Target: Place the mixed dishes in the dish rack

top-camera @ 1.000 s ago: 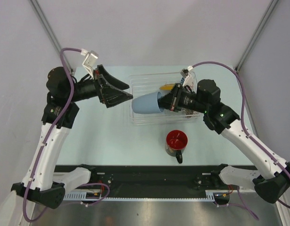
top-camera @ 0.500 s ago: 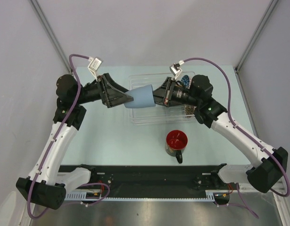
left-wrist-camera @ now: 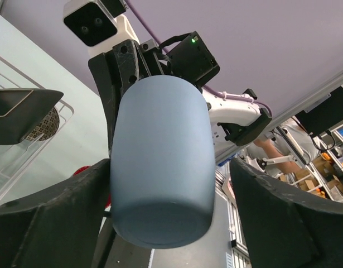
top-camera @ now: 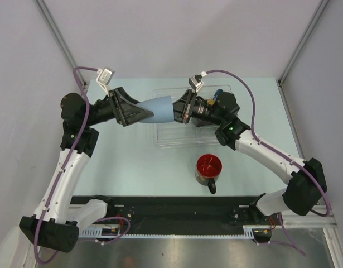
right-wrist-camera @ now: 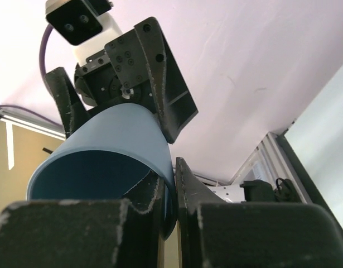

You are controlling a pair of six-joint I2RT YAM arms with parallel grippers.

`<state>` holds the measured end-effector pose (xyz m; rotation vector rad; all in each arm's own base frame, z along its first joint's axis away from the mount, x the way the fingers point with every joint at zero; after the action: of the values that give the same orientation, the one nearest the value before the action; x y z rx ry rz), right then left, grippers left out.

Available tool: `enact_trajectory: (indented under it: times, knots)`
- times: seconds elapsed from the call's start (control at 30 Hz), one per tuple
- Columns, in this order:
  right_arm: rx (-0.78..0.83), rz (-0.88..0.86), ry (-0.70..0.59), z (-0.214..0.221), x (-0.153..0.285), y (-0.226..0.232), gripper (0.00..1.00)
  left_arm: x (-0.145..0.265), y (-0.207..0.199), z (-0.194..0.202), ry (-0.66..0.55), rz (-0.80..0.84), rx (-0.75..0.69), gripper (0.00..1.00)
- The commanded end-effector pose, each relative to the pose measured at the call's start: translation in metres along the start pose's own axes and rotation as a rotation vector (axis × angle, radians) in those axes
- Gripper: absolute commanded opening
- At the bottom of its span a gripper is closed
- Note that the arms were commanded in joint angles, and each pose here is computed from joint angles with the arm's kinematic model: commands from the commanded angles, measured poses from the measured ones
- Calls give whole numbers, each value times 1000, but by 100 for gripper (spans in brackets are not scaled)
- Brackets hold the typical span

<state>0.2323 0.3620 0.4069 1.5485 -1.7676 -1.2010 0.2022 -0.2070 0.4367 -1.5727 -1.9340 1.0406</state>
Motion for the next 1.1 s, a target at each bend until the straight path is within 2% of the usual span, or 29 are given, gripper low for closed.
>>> enact_trajectory:
  times: [0.0,0.13,0.27,0.33,0.37,0.4,0.43,0.47,0.57,0.63,0.67,0.7,0.73,0.77,0.8,0.83,0.87,0.9,0.93,1.0,1.03,1.07]
  knots:
    - [-8,-69,-39,-2,-10,9,0,2,-19,2,11,60,-43,83]
    - [-16,-65,-48,-1,-12,3,0,2,-20,2,11,65,-48,82]
    - [-34,-60,-53,1,-16,-4,0,2,-17,2,9,62,-39,70]
    - [-40,-82,-62,-1,-17,-2,0,1,-15,2,13,60,-32,52]
    - [-48,-80,-63,-3,-18,-7,0,1,-17,2,19,61,-35,38]
    - [-48,-90,-65,-3,-19,-6,0,1,-16,3,32,62,-34,13]
    - [-53,-88,-64,-4,-19,-7,0,1,-16,2,31,57,-33,4]
    - [-51,-82,-66,-6,-18,-10,0,1,-17,1,37,52,-38,0]
    - [-26,-25,-49,-5,-12,-19,2,2,-22,-4,42,51,-72,0]
    - [-11,55,-46,-12,2,-32,10,1,-24,-11,38,42,-108,0]
    - [6,79,-30,-12,8,-36,15,2,-35,-18,38,33,-174,0]
    - [29,177,-38,-23,25,-60,26,2,-38,-23,41,19,-195,0]
    - [41,213,-46,-29,38,-61,29,1,-27,-30,53,-26,-154,0]
    - [41,250,-46,-34,50,-67,31,2,-47,-43,36,-16,-267,0]
    - [51,323,-62,-45,69,-82,39,2,-49,-49,35,-25,-290,0]
    - [66,340,-79,-51,81,-79,44,2,-46,-48,49,-53,-261,0]
    - [78,360,-87,-55,89,-79,48,0,-47,-59,49,-61,-324,0]
    - [82,387,-93,-56,98,-81,57,-1,-45,-60,55,-72,-326,0]
    - [107,426,-127,-66,115,-81,66,0,-38,-59,65,-100,-296,0]
    - [99,491,-166,-75,139,-86,80,-2,-18,-73,49,-177,-365,0]
    - [92,543,-226,-90,162,-91,81,-1,-2,-69,72,-241,-331,0]
    - [106,573,-277,-96,175,-83,83,-5,13,-79,93,-278,-420,0]
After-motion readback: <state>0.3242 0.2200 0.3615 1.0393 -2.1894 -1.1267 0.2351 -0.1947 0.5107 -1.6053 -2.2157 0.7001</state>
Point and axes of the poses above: each gripper's point midway between its finger pads, its own x axis back along the fingers, its own y axis along the line the jaws close on, z = x × y, the point moved 1 cm from there along x, back along the fingers, and after that the axes turned 8 degrees about x, right-handed, at the moved point
